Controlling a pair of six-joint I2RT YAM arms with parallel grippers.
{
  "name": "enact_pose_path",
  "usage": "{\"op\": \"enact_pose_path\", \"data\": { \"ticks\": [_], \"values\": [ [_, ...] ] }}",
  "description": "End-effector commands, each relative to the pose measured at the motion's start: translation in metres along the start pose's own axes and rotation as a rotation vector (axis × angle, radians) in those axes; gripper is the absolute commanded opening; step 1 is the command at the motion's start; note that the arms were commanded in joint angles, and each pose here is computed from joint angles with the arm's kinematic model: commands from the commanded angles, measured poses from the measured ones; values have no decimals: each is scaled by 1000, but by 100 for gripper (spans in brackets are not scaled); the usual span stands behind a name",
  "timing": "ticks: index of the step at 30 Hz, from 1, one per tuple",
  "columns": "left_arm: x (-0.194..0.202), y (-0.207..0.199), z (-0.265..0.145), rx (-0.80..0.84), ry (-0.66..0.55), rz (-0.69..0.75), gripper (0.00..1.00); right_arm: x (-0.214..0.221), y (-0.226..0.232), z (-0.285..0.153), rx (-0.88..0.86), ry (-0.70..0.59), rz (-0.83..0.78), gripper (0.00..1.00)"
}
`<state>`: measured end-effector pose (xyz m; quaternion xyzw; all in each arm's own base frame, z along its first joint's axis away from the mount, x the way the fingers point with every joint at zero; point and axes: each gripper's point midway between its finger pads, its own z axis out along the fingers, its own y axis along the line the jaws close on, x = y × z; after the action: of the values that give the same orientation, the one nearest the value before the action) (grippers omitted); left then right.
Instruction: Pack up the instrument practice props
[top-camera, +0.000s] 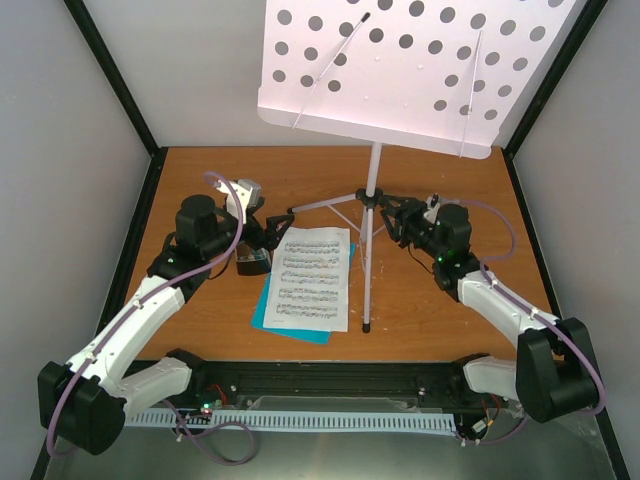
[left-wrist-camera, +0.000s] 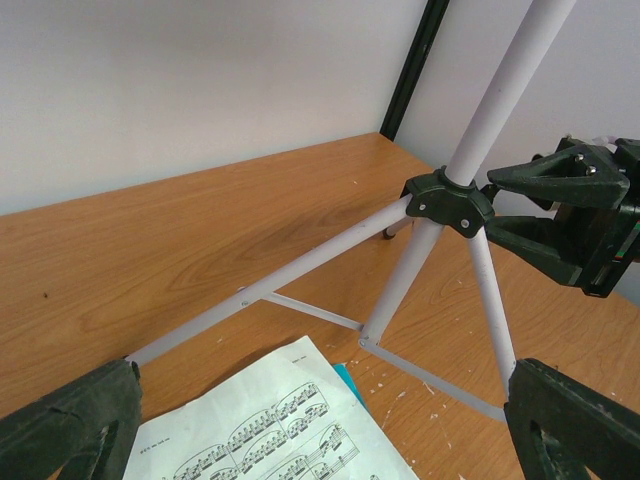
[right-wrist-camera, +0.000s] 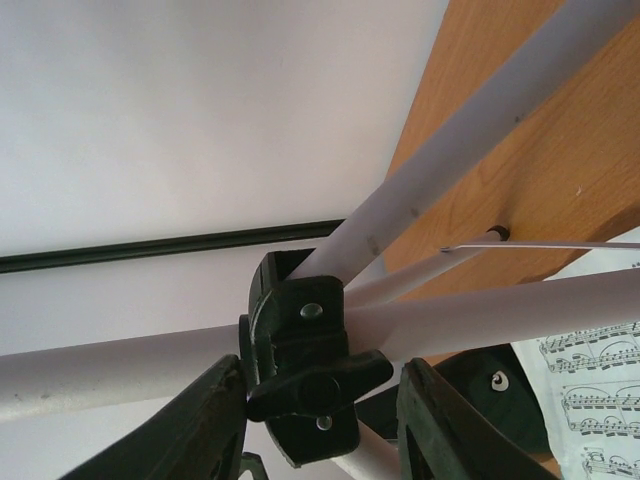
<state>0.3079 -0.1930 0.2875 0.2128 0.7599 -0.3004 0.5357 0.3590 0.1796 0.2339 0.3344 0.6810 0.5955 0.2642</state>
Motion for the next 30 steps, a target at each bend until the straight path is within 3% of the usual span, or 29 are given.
{"op": "enact_pose_path", "data": {
  "ticks": [1, 5, 10, 15, 18, 24, 30],
  "values": [
    [-13, -4, -5, 14, -43, 44, 99, -1, 12, 3, -15, -8, 7, 44],
    [-13, -5, -5, 20, -42, 41, 100, -2, 13, 5, -16, -7, 8, 38],
    [-12, -5, -5, 20, -41, 42, 99, -1, 9, 5, -10, -1, 12, 16],
    [-12, -5, -4, 21, -40, 42, 100, 0, 7, 4, -17, 0, 13, 3],
    [-12, -5, -4, 21, -40, 41, 100, 0, 5, 4, -22, -1, 19, 6],
    [-12, -5, -4, 22, -39, 41, 99, -2, 3, 3, -36, -15, -3, 35],
    [-12, -5, -5, 22, -40, 41, 99, -5, 7, 9, -83, -11, -39, 32]
  ]
}}
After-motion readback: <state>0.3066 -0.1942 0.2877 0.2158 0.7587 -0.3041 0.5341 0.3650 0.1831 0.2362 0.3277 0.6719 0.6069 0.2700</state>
